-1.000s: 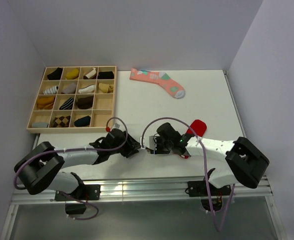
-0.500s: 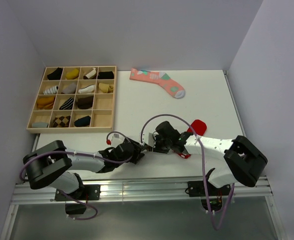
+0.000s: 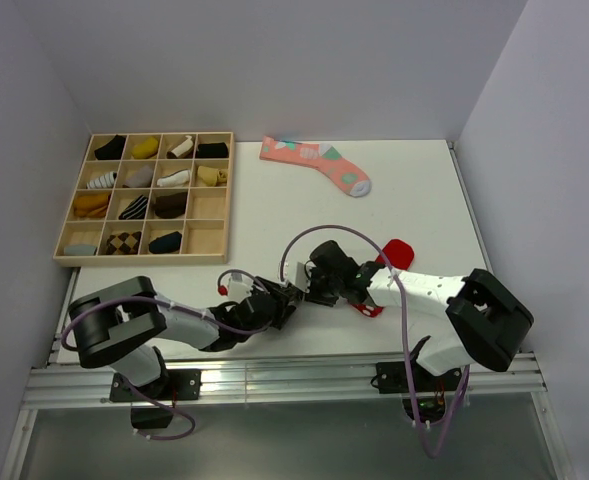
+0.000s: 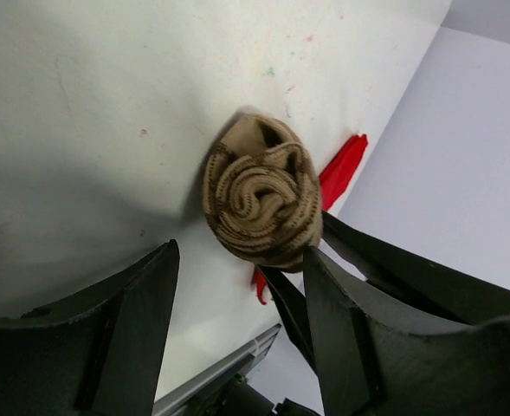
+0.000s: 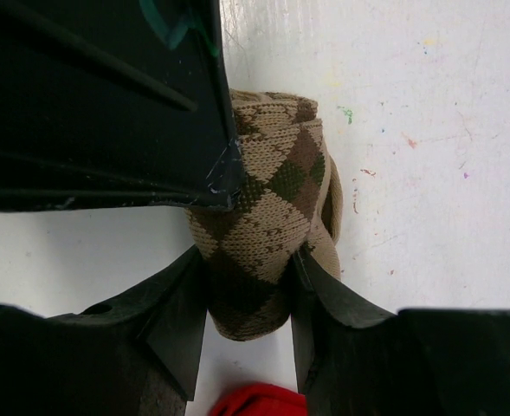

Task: Roll the socks
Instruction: Roll the sock at the center of the board.

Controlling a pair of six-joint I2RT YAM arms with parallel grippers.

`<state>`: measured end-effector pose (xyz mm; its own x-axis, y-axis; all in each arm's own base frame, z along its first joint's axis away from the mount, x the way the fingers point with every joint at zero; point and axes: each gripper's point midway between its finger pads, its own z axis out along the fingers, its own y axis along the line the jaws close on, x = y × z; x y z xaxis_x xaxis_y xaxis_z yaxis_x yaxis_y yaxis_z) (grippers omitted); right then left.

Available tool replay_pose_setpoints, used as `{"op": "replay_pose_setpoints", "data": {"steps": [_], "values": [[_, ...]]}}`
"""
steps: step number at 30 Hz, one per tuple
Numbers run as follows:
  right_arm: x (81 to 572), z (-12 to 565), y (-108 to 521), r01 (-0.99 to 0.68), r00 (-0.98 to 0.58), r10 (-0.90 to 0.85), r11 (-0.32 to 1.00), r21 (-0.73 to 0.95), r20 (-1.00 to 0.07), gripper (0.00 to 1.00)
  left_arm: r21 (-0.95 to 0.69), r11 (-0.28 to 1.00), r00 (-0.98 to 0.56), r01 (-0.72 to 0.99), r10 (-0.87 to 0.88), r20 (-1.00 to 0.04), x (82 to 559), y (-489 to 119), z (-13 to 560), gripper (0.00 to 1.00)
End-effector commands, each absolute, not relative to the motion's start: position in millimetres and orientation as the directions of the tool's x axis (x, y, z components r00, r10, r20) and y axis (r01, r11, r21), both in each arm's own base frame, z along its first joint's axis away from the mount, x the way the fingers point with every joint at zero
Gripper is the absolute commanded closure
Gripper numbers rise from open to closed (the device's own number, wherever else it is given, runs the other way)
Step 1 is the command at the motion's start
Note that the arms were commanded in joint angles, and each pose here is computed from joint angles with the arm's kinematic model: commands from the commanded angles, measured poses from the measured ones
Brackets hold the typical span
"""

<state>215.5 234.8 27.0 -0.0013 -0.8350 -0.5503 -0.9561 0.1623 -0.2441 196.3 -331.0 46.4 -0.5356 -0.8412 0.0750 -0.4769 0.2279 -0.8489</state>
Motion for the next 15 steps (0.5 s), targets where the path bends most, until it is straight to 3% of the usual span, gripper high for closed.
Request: {"op": "replay_pose_setpoints", "data": {"steps": [1,15], "values": [[200.8,16.0,227.3,-0.972,-0.07,-0.857,0.173,-0.157,-0.511,1.0,-0.858,0.126,-0.473,-0.498,-0.869,0.147,205.3,-340.3,55.4,0.36],[190.1,23.8,234.8,-0.984,-0.073,-0.841,0.148,-0.098,-0.536,1.0,-0.847,0.092,-0.44,-0.523,-0.881,0.176,209.5,-345.3,29.9,0.36]]}}
